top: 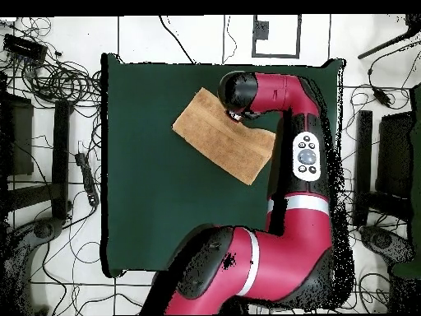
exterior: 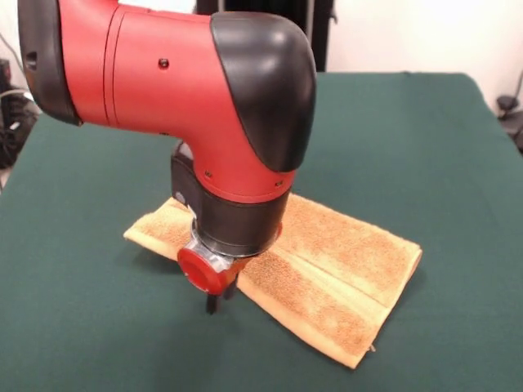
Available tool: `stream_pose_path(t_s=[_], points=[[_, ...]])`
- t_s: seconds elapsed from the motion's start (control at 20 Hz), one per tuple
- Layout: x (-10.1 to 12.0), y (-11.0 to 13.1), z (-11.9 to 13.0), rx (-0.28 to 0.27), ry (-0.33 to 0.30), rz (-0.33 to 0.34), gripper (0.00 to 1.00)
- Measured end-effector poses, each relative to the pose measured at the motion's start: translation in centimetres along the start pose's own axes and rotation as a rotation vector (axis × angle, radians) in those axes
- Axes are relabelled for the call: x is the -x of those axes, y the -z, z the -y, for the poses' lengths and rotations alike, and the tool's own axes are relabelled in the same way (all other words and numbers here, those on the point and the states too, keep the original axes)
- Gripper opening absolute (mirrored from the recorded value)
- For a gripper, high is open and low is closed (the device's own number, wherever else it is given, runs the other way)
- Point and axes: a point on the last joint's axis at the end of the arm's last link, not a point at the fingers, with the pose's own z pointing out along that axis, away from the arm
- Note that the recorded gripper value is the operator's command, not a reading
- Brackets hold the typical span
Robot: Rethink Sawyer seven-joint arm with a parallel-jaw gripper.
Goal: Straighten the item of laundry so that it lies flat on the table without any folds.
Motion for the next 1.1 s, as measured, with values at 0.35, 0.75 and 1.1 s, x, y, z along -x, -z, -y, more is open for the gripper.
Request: stream_pose_path(t_s=[0.35,0.75,1.1], points=[[-3.6,1.1,3.1,0.008,-0.070,0.016,1.00],[-9.7,3.3,8.2,-0.022,-0.164,0.027,1.00],[-10.5,4.2,8.9,-0.018,-0.179,0.028,1.00]])
